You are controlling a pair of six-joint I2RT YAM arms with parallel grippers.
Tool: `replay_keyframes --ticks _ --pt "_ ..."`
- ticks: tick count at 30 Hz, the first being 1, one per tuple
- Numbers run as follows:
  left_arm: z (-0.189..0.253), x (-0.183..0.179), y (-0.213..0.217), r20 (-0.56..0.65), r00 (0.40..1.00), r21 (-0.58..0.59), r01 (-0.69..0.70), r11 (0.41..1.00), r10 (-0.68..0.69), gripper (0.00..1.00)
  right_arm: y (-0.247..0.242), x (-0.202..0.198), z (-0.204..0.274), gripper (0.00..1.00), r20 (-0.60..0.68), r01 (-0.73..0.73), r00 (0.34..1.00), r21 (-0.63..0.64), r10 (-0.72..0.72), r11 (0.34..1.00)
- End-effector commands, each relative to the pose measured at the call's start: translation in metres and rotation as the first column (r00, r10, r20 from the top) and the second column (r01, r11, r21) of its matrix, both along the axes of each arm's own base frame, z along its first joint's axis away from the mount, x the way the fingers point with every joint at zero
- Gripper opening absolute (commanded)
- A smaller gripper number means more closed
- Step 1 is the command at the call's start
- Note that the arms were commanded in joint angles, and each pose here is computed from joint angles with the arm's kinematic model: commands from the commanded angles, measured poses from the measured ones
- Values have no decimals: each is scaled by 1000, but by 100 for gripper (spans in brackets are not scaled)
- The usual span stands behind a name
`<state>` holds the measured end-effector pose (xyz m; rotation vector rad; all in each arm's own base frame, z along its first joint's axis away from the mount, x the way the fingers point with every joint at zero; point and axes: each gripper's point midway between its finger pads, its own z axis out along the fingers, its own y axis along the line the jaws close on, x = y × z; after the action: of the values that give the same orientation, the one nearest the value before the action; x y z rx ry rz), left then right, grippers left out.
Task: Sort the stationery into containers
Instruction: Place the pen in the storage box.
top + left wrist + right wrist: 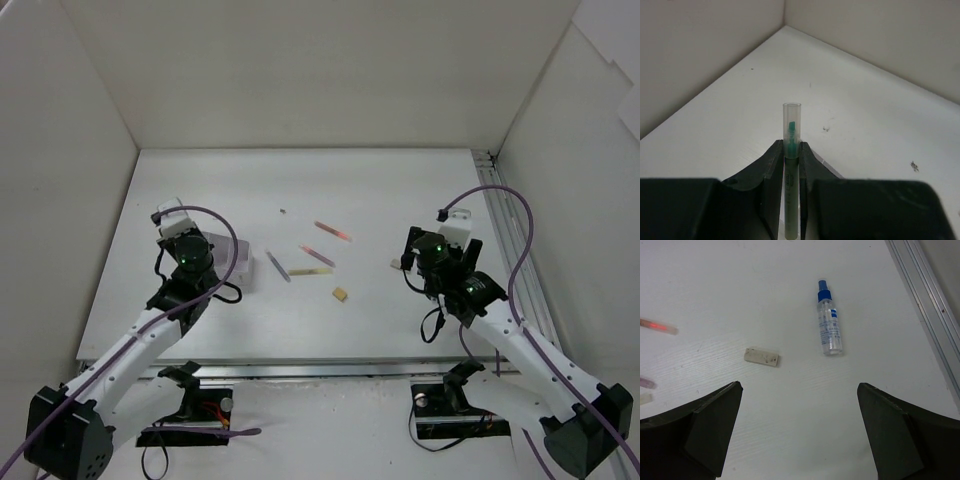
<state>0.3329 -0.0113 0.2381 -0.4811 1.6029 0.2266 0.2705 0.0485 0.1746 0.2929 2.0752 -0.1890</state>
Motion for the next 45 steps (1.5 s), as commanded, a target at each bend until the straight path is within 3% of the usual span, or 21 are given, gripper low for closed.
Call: replay_keyframes --ticks 1,7,16,30,39,45 --pt "54 -5 27 245 957 -117 -129 985 155 0 2 10 16 98 42 15 999 -11 -14 1000" --pt "39 3 44 193 952 -105 -221 970 238 0 1 10 14 98 36 19 999 -17 -18 1000" --pt "21 34 45 164 965 -97 -191 977 205 0 0 9 16 98 46 21 999 -25 -20 999" --pt "-4 40 23 141 980 -46 -135 990 140 0 -3 11 13 98 36 36 999 -48 -35 998" --pt "-15 38 29 118 971 -1 -212 977 210 0 -5 10 13 98 38 41 999 -58 -39 997" --pt "-6 36 28 140 972 11 -192 981 188 0 -5 10 13 98 38 42 999 -56 -40 998"
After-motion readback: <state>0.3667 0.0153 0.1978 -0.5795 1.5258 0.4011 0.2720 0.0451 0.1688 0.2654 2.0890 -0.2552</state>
